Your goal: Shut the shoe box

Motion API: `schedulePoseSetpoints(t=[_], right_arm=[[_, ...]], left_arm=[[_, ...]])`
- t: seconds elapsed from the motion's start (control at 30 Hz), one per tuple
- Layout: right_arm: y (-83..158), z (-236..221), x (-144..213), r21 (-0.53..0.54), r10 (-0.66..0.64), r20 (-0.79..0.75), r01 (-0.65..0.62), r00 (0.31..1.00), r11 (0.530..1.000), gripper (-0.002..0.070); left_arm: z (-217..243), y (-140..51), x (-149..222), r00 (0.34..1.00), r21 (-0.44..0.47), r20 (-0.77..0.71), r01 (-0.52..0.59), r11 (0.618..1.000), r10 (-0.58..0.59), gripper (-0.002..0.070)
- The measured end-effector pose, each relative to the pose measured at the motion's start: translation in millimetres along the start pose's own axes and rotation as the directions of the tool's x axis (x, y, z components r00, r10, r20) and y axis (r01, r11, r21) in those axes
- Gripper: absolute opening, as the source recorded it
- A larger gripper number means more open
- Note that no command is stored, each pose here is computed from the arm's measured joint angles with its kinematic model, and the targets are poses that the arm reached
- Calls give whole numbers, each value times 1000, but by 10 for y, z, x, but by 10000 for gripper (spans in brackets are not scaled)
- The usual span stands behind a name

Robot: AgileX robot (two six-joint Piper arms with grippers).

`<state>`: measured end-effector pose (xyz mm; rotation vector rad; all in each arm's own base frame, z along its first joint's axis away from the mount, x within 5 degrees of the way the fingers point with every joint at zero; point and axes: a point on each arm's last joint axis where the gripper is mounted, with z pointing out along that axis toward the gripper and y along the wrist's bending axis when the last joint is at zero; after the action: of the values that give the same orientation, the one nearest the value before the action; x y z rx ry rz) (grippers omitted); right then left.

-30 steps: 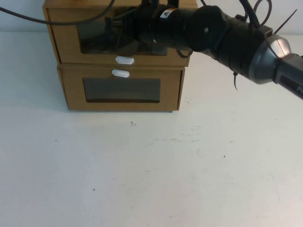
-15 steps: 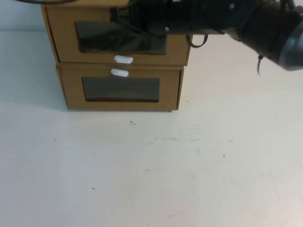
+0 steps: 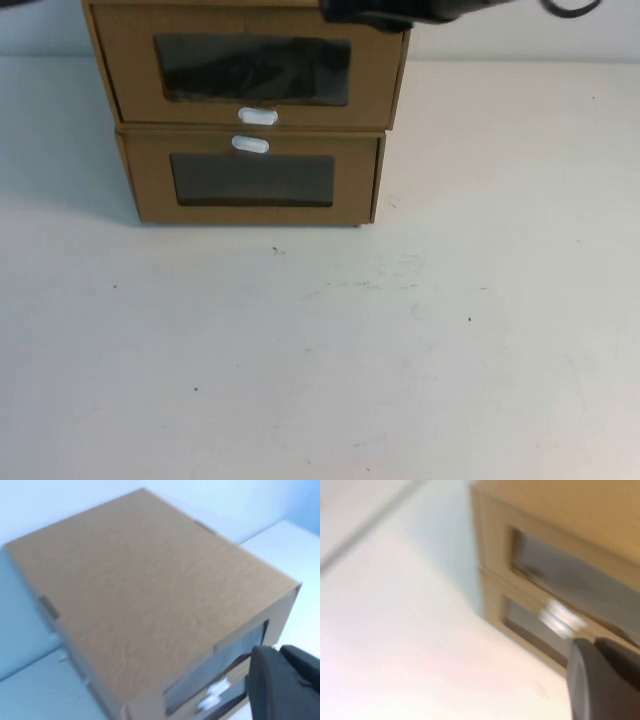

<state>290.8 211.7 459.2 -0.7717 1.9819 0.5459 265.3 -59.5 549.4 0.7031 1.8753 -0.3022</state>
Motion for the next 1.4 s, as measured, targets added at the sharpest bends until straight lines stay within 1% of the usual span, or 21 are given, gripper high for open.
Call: schedulePoseSetpoints(t=[0.1,0.2,0.27,0.37,0.43,0.5,0.57,0.67,0.73,0.77,0.93,1.07,1.13,1.27,1.37,1.4], right_arm=[[-132,-229,43,100,11,-54,-6,998,995,-11],[-273,-471,114,179,39,-61,-28,997,984,-11],[-346,-591,227,217,62,-74,-44,995,975,-11],[-395,-750,405,253,109,-79,-86,991,964,-11],[-372,-845,524,257,129,-69,-107,989,960,-11],[-304,-984,635,256,134,-41,-119,990,959,-11],[-228,-1122,775,252,155,4,-151,988,956,-11],[-134,-1305,1009,256,169,80,-184,982,949,-11],[-83,-1416,1150,261,169,134,-200,976,944,-11],[-60,-1463,1234,265,170,154,-207,973,942,-11],[44,-1643,1634,269,169,246,-234,955,934,-11],[119,-1757,1974,259,152,364,-257,919,931,-11],[156,-1803,2131,241,150,433,-274,889,931,-11],[200,-1812,2485,190,176,547,-326,818,926,-11],[193,-1756,2717,155,197,620,-365,759,918,-11],[183,-1720,2789,153,201,628,-373,752,915,-11]], left_arm=[[-332,-190,237,1000,-96,21,-19,995,21,-5],[-718,-441,538,991,-208,121,-23,978,49,-5],[-958,-645,833,979,-266,192,-13,964,66,-5],[-1194,-920,1318,960,-318,268,10,948,79,-5],[-1286,-1080,1671,947,-346,309,22,938,92,-5],[-1335,-1198,1971,930,-374,352,34,927,108,-5],[-1401,-1321,2262,901,-405,412,49,913,135,-5],[-1493,-1458,2564,846,-428,510,94,899,155,-5],[-1488,-1497,2693,831,-431,533,105,896,159,-5],[-1449,-1492,2740,837,-431,526,105,896,155,-5],[-1230,-1433,2919,877,-436,458,79,897,145,-5],[-1025,-1351,3101,882,-448,457,118,886,114,-5],[-902,-1310,3229,883,-448,462,153,881,82,-5],[-693,-1248,3486,858,-409,512,292,865,-48,-5],[-564,-1228,3677,861,-401,498,338,852,-107,-5],[-529,-1228,3729,863,-397,489,347,849,-124,-5]])
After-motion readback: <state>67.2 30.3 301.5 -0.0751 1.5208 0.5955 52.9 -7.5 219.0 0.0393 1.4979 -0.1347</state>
